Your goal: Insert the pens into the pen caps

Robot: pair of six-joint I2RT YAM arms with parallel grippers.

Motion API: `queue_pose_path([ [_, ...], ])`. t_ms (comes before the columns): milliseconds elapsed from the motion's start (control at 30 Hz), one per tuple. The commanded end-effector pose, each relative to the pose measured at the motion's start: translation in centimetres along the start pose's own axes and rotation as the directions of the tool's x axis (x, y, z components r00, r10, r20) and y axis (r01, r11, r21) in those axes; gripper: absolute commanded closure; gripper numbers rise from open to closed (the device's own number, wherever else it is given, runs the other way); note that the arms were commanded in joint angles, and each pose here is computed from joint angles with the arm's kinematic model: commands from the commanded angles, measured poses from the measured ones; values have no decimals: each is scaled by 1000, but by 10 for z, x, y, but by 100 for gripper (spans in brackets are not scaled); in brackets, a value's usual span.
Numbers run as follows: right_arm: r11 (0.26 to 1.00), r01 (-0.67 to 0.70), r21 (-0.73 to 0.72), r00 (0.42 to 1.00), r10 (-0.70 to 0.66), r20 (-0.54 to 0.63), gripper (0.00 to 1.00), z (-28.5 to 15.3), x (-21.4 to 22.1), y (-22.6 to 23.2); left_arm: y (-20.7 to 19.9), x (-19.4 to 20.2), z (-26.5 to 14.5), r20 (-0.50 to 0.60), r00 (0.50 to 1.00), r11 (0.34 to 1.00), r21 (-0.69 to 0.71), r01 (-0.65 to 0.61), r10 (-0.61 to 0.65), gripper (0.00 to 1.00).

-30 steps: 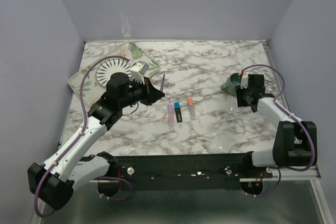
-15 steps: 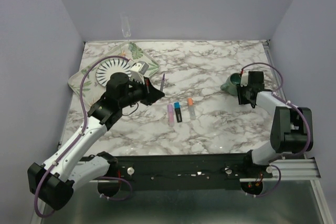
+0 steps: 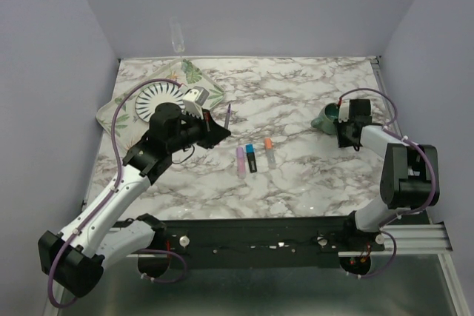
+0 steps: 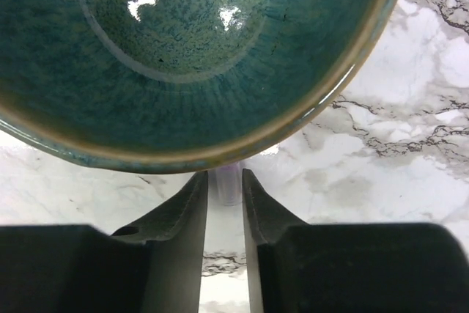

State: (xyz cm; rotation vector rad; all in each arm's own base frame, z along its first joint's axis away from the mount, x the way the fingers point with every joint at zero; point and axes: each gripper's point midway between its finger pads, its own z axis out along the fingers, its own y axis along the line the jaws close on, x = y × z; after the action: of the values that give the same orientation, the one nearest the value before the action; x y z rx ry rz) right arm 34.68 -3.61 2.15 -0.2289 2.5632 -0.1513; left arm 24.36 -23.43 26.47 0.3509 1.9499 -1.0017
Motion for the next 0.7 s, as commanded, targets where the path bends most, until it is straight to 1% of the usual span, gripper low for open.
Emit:
queue_pose_path([
  [0, 1000, -3, -20, 1000, 3, -25, 72, -1, 7, 1, -4, -13, -7, 46, 998, 999, -9, -34, 35, 100],
  [33, 1000, -8, -17, 1000, 7, -29, 78, -2, 9, 1, -3, -12, -7, 45, 998, 999, -11, -34, 34, 100],
  [133, 1000, -1, -12, 999, 1, -41, 86, -9, 8, -1, -4, -13, -8, 50, 998, 999, -10, -35, 36, 100],
  [233, 1000, -4, -12, 999, 4, -36, 89, -21, 6, -1, -5, -15, -10, 55, 998, 999, -8, -36, 37, 100],
  [300, 1000, -7, -5, 1000, 6, -7, 93, -33, 2, -2, -6, -15, -10, 59, 998, 999, -6, -36, 37, 100],
  [333, 1000, -11, -18, 1000, 11, -8, 99, -37, 2, 0, -6, -15, -11, 62, 997, 999, -5, -36, 36, 100],
  [367, 999, -9, -45, 1000, 10, 24, 99, -45, -4, 4, -7, -16, -11, 64, 997, 999, -4, -35, 36, 100],
  [433, 994, 5, -106, 999, 0, 45, 99, -53, -6, 16, -7, -16, -12, 67, 997, 999, -3, -36, 37, 100],
  [500, 987, 45, -153, 997, -34, 70, 99, -58, -8, 29, -8, -17, -14, 75, 997, 999, -3, -38, 38, 100],
  [567, 970, 114, -214, 992, -99, 78, 99, -59, -7, 47, -5, -18, -15, 82, 996, 999, -19, -39, 41, 100],
  [600, 951, 183, -249, 982, -167, 84, 99, -61, -9, 65, -5, -21, -18, 95, 994, 999, -27, -45, 47, 100],
  [633, 936, 255, -244, 967, -245, 73, 99, -59, -5, 71, -3, -22, -19, 100, 994, 998, -42, -46, 50, 100],
  [667, 899, 351, -262, 937, -339, 90, 99, -61, -5, 91, 3, -23, -22, 110, 993, 996, -79, -45, 53, 100],
])
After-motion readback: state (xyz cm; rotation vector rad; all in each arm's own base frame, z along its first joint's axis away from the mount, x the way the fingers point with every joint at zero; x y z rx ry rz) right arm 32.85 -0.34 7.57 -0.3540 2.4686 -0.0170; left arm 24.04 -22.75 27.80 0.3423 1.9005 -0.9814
